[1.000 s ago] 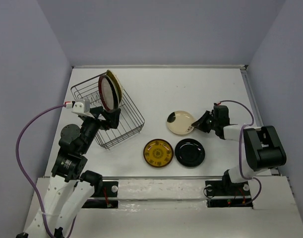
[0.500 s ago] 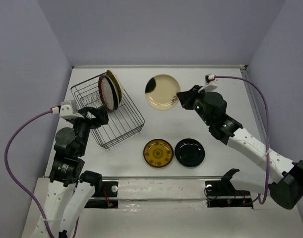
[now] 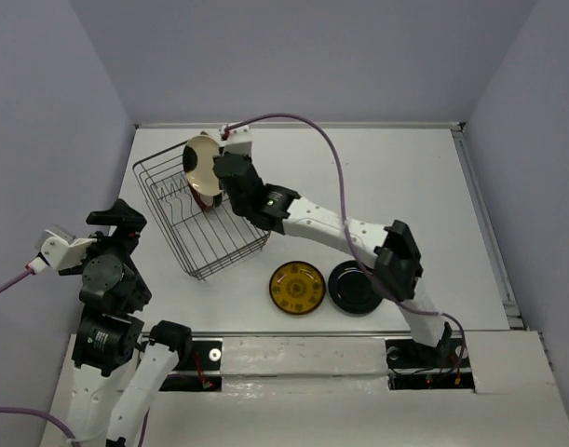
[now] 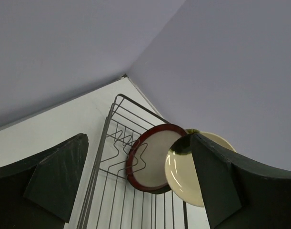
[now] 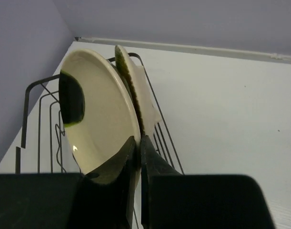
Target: Load the plates into the dish rack
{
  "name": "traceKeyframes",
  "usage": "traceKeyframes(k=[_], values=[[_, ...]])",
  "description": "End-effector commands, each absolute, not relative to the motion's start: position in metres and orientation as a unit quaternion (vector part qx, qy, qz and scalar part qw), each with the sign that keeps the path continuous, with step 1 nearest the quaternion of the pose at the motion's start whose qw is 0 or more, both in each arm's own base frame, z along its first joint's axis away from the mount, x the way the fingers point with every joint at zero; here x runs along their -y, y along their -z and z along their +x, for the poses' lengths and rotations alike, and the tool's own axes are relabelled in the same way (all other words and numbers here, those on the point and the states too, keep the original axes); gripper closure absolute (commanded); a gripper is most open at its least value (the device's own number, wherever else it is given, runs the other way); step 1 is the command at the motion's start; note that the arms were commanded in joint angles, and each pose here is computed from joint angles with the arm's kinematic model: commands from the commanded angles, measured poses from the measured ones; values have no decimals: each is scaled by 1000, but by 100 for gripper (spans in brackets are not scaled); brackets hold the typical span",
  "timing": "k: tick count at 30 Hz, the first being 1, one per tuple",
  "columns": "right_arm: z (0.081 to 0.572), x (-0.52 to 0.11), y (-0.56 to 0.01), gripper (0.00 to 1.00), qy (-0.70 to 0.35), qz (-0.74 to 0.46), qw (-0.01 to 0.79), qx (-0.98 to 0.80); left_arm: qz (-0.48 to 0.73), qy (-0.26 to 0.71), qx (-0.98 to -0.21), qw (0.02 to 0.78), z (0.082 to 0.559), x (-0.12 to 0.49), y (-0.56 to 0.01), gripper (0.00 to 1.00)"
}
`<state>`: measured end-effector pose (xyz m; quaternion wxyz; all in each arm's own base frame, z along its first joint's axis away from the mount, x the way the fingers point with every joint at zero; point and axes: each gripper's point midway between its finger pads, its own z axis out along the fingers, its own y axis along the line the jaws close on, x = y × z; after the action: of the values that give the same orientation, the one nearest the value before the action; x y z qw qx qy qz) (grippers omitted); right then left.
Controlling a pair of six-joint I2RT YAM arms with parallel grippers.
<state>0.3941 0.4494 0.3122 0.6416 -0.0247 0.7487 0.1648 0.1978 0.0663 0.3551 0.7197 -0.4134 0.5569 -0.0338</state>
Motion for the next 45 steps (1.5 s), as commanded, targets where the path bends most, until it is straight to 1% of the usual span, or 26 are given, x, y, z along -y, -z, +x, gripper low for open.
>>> traceKeyframes(k=[1, 2, 3, 4, 6, 7, 8, 9, 14, 17, 25, 35, 38, 39, 42, 43, 45], values=[[399, -465, -340, 93, -63, -40, 687, -723, -475, 8, -506, 720, 178, -89, -362, 1], [404, -471, -337, 93, -49, -45, 691, -720, -470, 11, -508, 721, 178, -87, -362, 1], [406, -490, -332, 93, -44, -49, 699, -712, -466, 14, -511, 723, 179, -86, -363, 1], [405, -493, -332, 93, -12, -65, 705, -706, -463, 15, -513, 723, 179, -85, -363, 1], [408, -506, -327, 93, 8, -67, 722, -689, -456, 20, -517, 724, 179, -82, -363, 1], [411, -500, -325, 93, 54, -83, 727, -680, -452, 21, -519, 725, 179, -81, -363, 1], [413, -501, -334, 93, 42, -59, 745, -663, -450, 24, -520, 726, 179, -80, -363, 1], [415, -503, -323, 93, 62, -78, 743, -661, -446, 26, -522, 726, 180, -79, -364, 1], [415, -515, -298, 93, 82, -103, 742, -657, -442, 32, -524, 728, 180, -77, -365, 1], [413, -526, -280, 93, 81, -117, 738, -659, -441, 31, -525, 728, 180, -77, -364, 1], [410, -542, -253, 93, 63, -137, 730, -666, -435, 30, -528, 729, 183, -75, -364, 1], [391, -568, -217, 93, 7, -147, 712, -686, -400, 41, -548, 733, 197, -62, -361, 1], [384, -576, -212, 84, -17, -142, 708, -691, -394, 42, -552, 734, 199, -60, -360, 1], [377, -581, -212, 78, -28, -147, 707, -692, -393, 41, -552, 734, 200, -60, -359, 1], [368, -589, -209, 73, -61, -146, 700, -697, -389, 42, -554, 735, 201, -59, -357, 1], [365, -594, -199, 69, -79, -150, 691, -703, -386, 41, -556, 735, 202, -58, -357, 1], [360, -595, -208, 65, -106, -142, 685, -706, -382, 42, -558, 736, 204, -57, -357, 1]])
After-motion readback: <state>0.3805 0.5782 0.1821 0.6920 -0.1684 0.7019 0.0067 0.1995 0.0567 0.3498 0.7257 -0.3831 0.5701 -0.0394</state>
